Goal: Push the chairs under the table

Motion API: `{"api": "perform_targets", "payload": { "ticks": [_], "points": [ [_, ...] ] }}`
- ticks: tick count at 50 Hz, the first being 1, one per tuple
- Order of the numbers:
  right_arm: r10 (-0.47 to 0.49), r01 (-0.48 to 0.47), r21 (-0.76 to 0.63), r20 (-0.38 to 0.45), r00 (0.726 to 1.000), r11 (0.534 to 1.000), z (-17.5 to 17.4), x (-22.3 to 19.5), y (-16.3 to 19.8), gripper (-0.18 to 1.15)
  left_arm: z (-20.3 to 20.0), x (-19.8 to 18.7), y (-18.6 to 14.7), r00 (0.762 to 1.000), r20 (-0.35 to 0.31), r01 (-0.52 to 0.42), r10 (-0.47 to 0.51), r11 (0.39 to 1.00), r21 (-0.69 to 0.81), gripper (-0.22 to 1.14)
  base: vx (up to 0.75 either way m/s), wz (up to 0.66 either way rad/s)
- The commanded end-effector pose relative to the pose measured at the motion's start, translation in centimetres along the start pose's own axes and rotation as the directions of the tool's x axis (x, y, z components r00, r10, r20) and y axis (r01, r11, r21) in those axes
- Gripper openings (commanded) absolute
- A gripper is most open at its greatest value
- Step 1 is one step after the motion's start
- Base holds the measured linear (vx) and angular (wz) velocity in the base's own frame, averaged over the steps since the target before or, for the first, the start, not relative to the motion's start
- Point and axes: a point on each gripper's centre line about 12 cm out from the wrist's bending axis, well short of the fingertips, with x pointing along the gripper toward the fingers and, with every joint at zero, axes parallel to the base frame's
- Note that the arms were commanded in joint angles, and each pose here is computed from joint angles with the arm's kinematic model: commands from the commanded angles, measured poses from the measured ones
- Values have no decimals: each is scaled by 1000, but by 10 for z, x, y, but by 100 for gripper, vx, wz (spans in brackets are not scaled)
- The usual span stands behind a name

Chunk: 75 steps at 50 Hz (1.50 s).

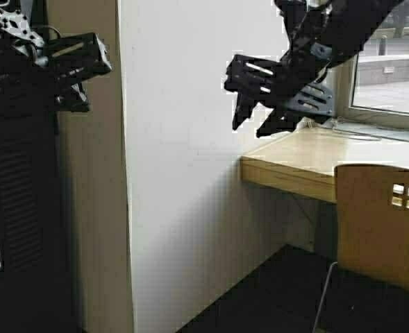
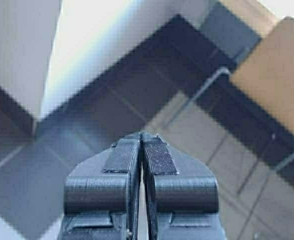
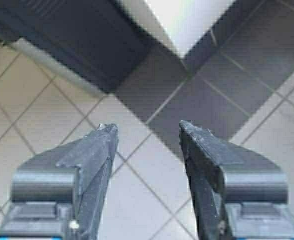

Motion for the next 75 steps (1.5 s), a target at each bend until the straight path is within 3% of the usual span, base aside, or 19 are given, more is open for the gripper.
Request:
{"api": "perform_targets", "payload": {
  "ticks": [1,13,23,38,51,68,75],
  "points": [
    [-2,1,6,30,1000,1000,24,2,-4,80,4,3,-5,1000,-1,10,-10,1000,0,38,-35,-13],
    [-35,36,-113,8,999,993,39,9,-28,80,1,12,-7,1000,-22,-4,4,1000,12,38,-37,-12],
    [-75,75,-107,7,997,991,41,6,-47,80,-7,20,-3,999,-42,-27,29,999,41,38,-32,-4],
    [-60,56,-192,-16,998,980,41,-7,-45,80,-1,16,-9,999,-49,1,1,999,34,38,-25,-7],
    [-53,58,-177,30,998,982,57,-21,-44,80,14,15,-21,999,-21,40,-40,999,10,38,-24,-16],
    [-70,70,-157,2,998,985,50,-16,-50,80,4,12,-13,999,-46,21,-20,1000,11,38,-18,-23],
    [-66,64,-149,-7,998,987,45,-18,-48,80,9,11,-13,1000,-9,19,-19,1000,17,38,-13,-31]
  ]
}}
